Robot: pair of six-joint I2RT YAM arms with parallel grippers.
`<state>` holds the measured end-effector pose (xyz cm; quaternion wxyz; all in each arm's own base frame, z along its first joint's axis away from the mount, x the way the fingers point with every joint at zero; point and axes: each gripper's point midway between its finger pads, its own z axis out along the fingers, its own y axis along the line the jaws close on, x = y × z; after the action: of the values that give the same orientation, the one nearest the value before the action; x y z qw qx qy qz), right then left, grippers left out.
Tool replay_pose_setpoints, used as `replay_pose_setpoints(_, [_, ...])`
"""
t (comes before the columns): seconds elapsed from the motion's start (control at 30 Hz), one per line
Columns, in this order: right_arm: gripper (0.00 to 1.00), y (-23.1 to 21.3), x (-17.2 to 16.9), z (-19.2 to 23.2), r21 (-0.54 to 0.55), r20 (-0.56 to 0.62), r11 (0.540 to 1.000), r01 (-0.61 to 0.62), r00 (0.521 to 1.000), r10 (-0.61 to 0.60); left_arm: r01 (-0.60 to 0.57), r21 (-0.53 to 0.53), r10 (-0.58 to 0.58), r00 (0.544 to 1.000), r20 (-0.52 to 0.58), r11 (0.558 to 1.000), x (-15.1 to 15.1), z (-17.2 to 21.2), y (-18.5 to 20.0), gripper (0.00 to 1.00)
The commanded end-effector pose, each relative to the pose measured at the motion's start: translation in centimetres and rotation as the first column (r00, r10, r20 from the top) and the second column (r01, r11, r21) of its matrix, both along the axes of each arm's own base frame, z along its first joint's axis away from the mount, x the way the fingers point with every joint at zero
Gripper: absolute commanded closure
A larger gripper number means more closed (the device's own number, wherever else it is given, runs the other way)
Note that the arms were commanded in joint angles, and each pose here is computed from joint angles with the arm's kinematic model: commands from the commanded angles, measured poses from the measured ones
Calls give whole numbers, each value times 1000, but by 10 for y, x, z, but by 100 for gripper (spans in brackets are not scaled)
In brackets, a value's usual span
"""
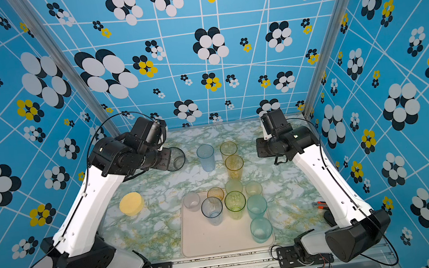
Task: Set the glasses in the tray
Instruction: 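Lift the grey cup and carry it to the tray edge nearest the robot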
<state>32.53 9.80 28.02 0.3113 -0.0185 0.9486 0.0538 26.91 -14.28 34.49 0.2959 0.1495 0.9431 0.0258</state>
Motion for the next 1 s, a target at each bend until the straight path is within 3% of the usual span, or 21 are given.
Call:
replay_pose_setpoints(0.0, [65, 2, -3, 1, 20, 9, 1000, -23, 1000, 23, -42, 146, 67, 982, -177, 988, -53, -38, 28, 91])
replay_pose_setpoints(0.13, [65, 8, -1, -3, 42, -4, 998, -38, 999, 38, -20, 126, 53, 965, -259, 992, -89, -76, 10, 91])
replay_pose_setpoints(0.3, [66, 14, -1, -3, 73, -13, 996, -50, 999, 51, -23, 70, 45, 944, -328, 997, -109, -119, -13, 91])
replay_pose_setpoints(0.57, [66, 11, -7, -1, 73, -5, 996, -44, 999, 45, -38, 34, 47, 940, -339, 999, -110, -167, -26, 91])
replay_pose_setpoints(0.97, [66, 13, -2, -9, 70, -39, 997, -43, 998, 46, -90, 13, 90, 947, -308, 996, -97, -195, -22, 90])
